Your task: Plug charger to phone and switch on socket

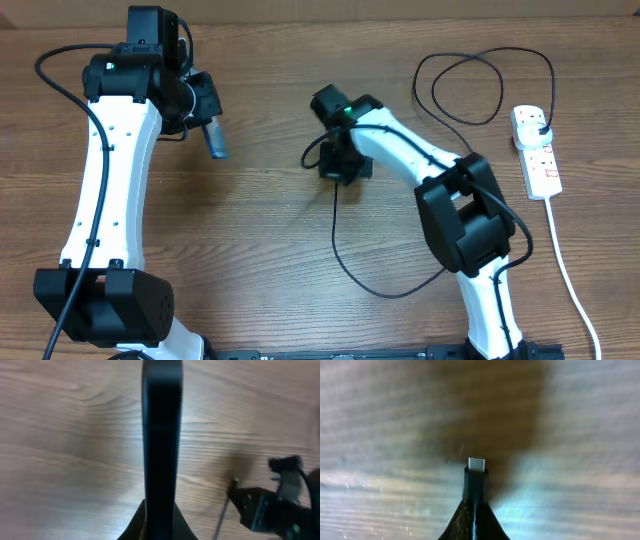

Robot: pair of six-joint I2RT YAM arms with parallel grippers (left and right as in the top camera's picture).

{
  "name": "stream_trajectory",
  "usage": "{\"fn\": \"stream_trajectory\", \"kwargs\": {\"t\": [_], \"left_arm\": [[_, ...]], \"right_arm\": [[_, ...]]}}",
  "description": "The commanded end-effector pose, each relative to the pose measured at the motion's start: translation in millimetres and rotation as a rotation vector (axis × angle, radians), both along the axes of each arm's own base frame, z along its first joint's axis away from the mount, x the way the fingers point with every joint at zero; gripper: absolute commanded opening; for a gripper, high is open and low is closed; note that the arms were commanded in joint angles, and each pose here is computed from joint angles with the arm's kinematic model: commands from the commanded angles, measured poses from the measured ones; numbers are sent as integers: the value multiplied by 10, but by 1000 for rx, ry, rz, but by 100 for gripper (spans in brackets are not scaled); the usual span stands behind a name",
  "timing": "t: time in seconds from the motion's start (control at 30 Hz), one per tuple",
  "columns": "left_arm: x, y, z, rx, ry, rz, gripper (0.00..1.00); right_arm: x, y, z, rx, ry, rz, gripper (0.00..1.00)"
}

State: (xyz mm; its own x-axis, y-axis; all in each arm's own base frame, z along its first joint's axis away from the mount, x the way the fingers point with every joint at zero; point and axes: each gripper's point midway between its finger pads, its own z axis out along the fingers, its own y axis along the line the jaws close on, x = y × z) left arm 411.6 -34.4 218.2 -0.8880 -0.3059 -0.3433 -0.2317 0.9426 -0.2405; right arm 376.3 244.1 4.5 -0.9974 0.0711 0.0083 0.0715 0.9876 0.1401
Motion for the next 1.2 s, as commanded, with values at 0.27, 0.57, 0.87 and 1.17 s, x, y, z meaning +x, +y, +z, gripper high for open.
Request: {"fn": "stream_trajectory", "kwargs": {"t": [0.27,0.57,0.87,1.17], "left_arm": [[311,-864,597,-432,-263,-322,4],[462,-1072,1003,-547,-438,-442,4],[328,-1229,1152,-656,-451,-544,4],[341,-1216,1140,-626,-472,-564,4]], "right_arm": [[203,170,941,329,-143,209,4],[59,253,1859,464,-298,275,4],[-303,433,2323,477,-377,363,4],[-511,525,2601,439,-470,409,4]]}}
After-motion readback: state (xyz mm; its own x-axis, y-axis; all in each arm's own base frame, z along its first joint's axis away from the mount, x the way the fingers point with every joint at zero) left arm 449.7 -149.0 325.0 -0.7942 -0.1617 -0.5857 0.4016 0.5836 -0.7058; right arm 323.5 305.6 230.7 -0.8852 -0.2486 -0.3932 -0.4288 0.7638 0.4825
